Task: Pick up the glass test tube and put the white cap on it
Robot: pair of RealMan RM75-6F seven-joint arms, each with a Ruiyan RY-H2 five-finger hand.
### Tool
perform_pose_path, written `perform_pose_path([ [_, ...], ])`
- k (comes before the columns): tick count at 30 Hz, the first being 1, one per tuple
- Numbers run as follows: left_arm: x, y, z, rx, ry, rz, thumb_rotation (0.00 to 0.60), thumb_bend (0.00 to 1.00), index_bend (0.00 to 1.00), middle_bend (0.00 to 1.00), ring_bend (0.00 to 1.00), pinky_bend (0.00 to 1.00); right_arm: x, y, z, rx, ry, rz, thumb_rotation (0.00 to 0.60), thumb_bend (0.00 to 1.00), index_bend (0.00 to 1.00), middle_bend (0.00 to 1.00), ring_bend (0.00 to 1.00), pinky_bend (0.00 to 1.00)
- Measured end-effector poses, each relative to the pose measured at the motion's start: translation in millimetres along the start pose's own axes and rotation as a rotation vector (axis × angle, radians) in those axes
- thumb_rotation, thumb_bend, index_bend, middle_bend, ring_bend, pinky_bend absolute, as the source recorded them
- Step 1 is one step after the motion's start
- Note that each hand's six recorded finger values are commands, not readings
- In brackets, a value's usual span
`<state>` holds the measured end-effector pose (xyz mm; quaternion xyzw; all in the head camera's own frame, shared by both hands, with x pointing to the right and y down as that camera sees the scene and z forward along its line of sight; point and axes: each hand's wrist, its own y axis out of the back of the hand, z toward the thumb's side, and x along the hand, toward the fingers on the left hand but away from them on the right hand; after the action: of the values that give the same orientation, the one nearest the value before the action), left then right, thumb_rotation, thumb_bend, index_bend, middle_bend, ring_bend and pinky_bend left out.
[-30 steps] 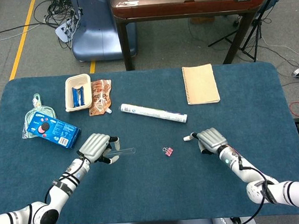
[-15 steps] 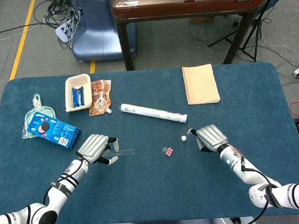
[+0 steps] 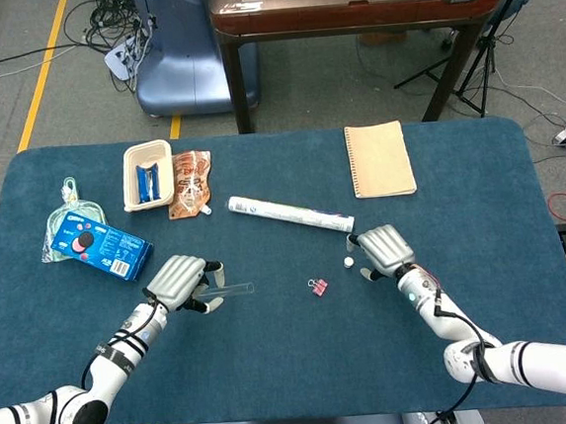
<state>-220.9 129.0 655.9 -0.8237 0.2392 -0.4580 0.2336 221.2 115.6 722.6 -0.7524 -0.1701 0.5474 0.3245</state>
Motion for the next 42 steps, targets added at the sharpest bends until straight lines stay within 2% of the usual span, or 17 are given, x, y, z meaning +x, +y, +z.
perform_pose_path([
  [15,-1,-1,-8,-0.002,0.015,-0.005,0.6,0.26,0.64,1.0,1.0,1.0,-20,-14,10,0.018,-0.009,0.045,0.6,0.27,0.42,1.0,1.0,1.0],
  [29,-1,1,-12,-0.003,0.022,-0.004,0.6,0.26,0.64,1.0,1.0,1.0,-26,-12,14,0.023,-0.014,0.036,0.6,0.27,0.45,1.0,1.0,1.0],
  [42,-1,0,-14,-0.003,0.025,-0.005,0.6,0.26,0.64,1.0,1.0,1.0,-28,-13,15,0.033,-0.018,0.041,0.6,0.32,0.48,1.0,1.0,1.0],
])
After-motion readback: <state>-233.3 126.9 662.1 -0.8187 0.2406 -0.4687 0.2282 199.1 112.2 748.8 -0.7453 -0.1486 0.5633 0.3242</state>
